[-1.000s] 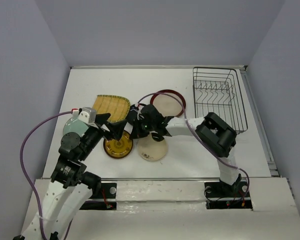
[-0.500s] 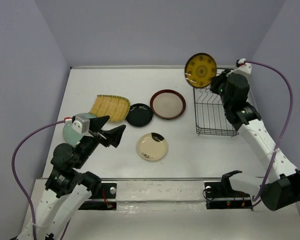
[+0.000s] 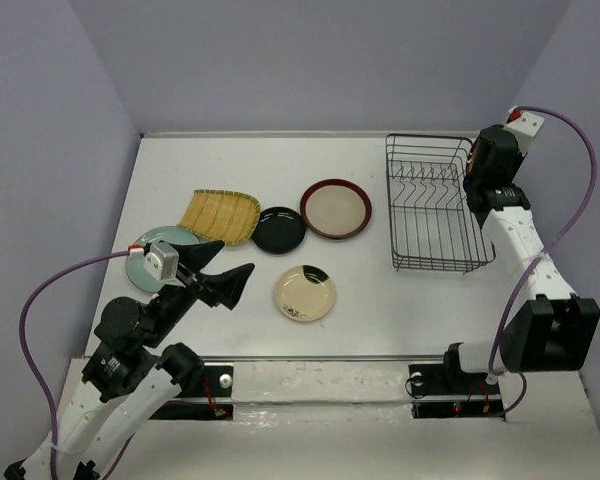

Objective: Load the plates into the dish rack

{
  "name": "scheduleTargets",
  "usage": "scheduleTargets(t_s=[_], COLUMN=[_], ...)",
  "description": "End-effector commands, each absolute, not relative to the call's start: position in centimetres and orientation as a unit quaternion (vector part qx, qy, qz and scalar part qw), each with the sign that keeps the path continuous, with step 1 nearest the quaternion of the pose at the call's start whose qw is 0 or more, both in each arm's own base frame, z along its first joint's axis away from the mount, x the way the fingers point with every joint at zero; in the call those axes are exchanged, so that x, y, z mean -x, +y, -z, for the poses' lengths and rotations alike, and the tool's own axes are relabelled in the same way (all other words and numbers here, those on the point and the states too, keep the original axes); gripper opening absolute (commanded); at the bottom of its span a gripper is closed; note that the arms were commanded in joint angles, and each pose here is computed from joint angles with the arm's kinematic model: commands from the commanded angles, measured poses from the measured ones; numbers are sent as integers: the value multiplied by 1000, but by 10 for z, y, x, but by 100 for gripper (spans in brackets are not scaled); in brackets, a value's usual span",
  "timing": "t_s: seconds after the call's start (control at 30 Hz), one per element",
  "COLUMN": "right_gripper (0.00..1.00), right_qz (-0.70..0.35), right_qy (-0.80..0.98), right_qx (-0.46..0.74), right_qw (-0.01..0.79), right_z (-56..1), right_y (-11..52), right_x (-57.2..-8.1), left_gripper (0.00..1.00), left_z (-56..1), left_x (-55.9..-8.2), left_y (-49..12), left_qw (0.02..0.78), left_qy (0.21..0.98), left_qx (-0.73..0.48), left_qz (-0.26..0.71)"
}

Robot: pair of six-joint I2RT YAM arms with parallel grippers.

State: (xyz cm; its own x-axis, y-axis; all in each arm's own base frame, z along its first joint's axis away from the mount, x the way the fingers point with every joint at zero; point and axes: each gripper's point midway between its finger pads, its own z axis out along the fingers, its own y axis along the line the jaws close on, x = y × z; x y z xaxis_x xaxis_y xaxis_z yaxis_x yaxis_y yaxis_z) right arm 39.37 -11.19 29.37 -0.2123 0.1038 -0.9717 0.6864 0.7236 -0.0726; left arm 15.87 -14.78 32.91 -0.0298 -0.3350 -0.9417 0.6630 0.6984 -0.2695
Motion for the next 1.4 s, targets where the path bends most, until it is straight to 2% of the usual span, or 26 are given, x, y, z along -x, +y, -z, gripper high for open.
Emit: scheduleTargets(t_s=[0.0,0.53,1.17,1.37], right_gripper=[7,7,7,23], right_qz=[311,336,325,317], right_qy=[692,753,796,804], right_qx=[-251,-152,-141,-145], right_qw=[601,545,491,482], right_z=[-344,-278,-208,-204], right_y=[-130,-124,-120,-117], right_x=[-410,-462,-474,-474], left_gripper=[99,99,99,99], left_z=[-359,-357,-354,-354], left_x=[-149,-150,-154,-154], left_y=[-138,-139,-141,-142], left_qw=[713,711,707,706], left_qy=[581,586,593,593], left_qx=[-128,-129,-129,-129], left_qz=[371,368,363,364])
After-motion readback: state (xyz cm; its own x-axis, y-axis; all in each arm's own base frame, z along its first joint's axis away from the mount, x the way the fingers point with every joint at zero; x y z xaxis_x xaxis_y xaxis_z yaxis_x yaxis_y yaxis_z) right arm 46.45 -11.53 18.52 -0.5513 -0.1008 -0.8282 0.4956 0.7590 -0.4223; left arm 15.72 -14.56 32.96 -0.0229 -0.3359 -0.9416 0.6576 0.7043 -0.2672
